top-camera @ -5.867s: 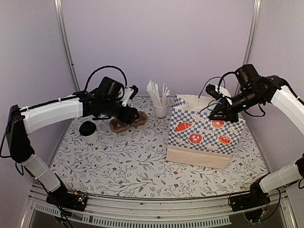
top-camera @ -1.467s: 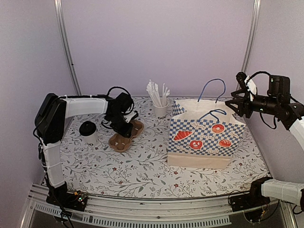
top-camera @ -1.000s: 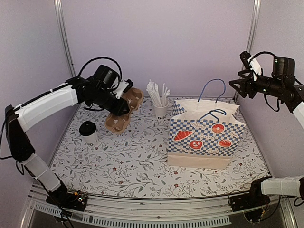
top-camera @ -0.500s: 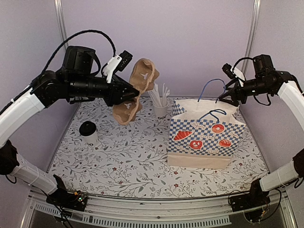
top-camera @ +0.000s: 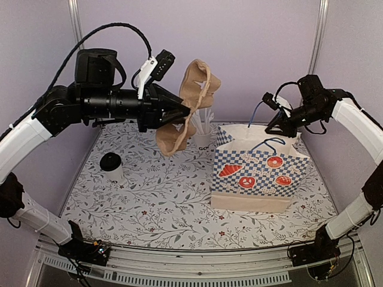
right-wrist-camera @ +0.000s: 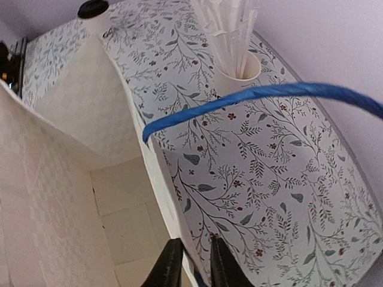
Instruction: Pack the takeout coffee
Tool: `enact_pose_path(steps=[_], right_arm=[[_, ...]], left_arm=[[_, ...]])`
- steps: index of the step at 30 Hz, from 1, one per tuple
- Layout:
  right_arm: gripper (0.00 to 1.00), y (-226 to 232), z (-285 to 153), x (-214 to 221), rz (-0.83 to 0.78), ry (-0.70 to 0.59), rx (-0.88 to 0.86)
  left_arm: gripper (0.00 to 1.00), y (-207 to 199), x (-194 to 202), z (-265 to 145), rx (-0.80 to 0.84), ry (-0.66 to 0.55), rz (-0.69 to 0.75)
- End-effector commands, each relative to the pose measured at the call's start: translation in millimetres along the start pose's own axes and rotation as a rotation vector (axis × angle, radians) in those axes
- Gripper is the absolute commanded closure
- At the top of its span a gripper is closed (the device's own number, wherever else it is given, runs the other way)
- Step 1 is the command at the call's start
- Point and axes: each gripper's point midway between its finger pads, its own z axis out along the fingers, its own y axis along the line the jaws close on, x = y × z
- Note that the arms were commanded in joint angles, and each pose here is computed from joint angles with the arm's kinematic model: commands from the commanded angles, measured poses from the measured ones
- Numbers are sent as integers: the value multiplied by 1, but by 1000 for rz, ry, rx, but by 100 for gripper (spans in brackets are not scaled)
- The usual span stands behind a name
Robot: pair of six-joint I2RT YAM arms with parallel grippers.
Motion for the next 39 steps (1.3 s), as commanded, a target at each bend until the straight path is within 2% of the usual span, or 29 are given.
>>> enact_pose_path(steps=[1,3,7,11,20,33,39], right_arm=[[94,28,-11,-31,-56,-68,-64],[100,51,-17,-46,-101,-103,-95],[100,86,-35,-65,-127,-173,-182],[100,102,-38,-63,-117,-190,-253],[100,121,-35,-61,-107,-200,-337],[100,135,-14,-55,-92,-171,-425],[100,138,-12,-53,-86,-167,-442]], left_arm=[[72,-12,-20,-4,29,-61,48],[72,-15,-19,-4,36,-65,57],[73,-21,-12,7,54,-57,92],[74,-36,-10,25,93,-44,134],[75,-83,-21,59,187,-52,246],[75,-110,-29,99,256,-60,305],[75,-112,-6,128,270,-1,328]])
